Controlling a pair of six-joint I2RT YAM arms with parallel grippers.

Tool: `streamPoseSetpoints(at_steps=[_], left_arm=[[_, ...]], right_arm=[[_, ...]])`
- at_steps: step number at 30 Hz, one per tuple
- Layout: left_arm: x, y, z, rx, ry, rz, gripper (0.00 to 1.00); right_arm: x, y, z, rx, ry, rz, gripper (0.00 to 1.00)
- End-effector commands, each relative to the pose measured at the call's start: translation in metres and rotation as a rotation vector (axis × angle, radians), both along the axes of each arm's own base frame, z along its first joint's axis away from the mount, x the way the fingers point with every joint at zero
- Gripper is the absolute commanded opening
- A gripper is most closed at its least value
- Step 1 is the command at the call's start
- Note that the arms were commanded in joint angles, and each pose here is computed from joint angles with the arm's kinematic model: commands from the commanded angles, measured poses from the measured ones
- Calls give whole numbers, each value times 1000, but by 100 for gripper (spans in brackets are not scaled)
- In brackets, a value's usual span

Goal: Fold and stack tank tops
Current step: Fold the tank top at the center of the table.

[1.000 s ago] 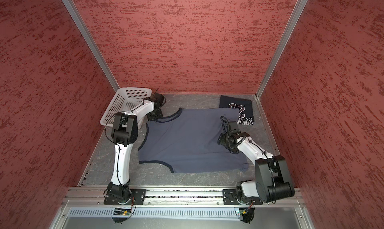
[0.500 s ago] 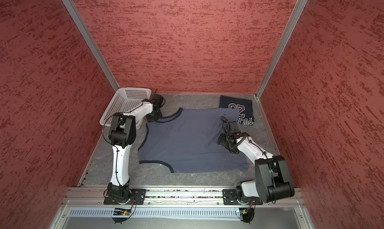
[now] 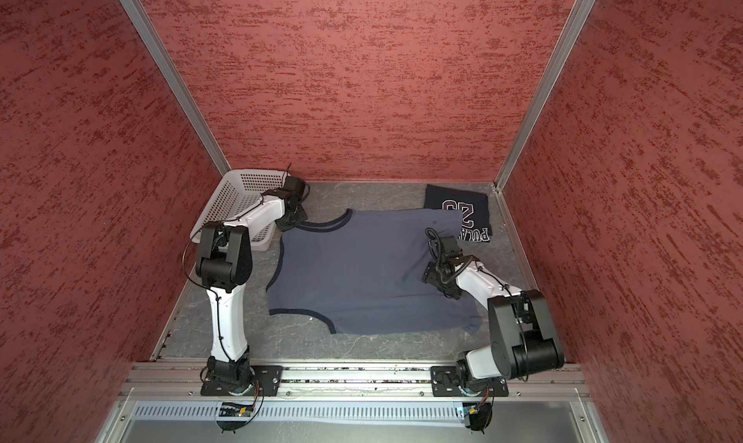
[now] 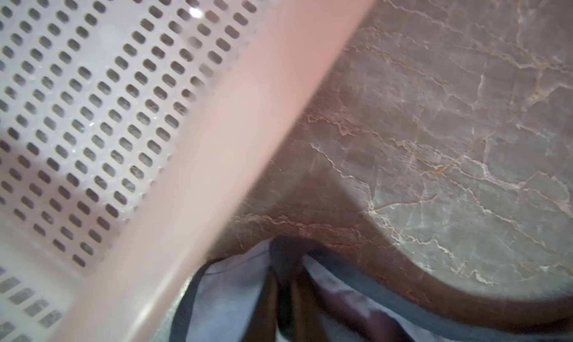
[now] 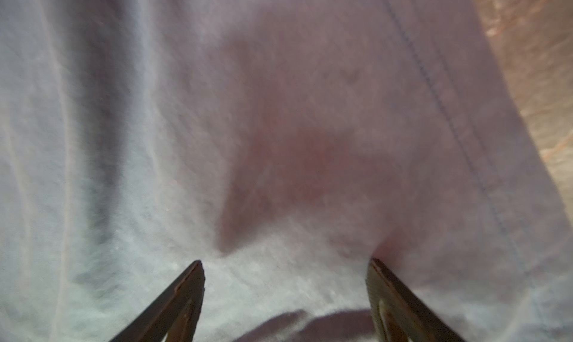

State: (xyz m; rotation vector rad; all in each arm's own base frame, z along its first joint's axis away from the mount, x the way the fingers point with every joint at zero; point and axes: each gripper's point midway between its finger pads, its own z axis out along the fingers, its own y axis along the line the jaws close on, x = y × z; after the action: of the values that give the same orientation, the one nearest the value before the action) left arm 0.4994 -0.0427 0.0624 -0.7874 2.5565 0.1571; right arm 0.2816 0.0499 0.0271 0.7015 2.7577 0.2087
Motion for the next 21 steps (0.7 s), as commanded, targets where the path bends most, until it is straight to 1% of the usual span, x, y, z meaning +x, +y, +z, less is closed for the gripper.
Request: streamPoseSetpoints(at_steps=[1,4,7,9,11,15,19,21], left_arm=[[7,-7,3,-6,-13,-21,31],[8,-14,18,4,-38,-47,39],[9,-28,36,-17,-74,-88,46],[8,-44,49,-30,-102,-134,52],[7,-61,58,-47,-116,-179,56],[9,-100,64,-111,-131,-278,58],[18,-141,65,-179,-167,-375,61],[27,-157,62,-220,-184,-419,62]], right_arm=[[9,-4,19,-12,-58,-5,84],[17,-5,34,-26,-96,9,84],[28,-11,50,-62,-132,7,84],[37,-15,60,-67,-154,3,85],[45,-20,68,-66,-173,-3,84],[69,-29,90,-68,-234,-13,85],[101,-45,117,-71,-314,-40,85],[120,-52,116,-65,-321,-56,85]])
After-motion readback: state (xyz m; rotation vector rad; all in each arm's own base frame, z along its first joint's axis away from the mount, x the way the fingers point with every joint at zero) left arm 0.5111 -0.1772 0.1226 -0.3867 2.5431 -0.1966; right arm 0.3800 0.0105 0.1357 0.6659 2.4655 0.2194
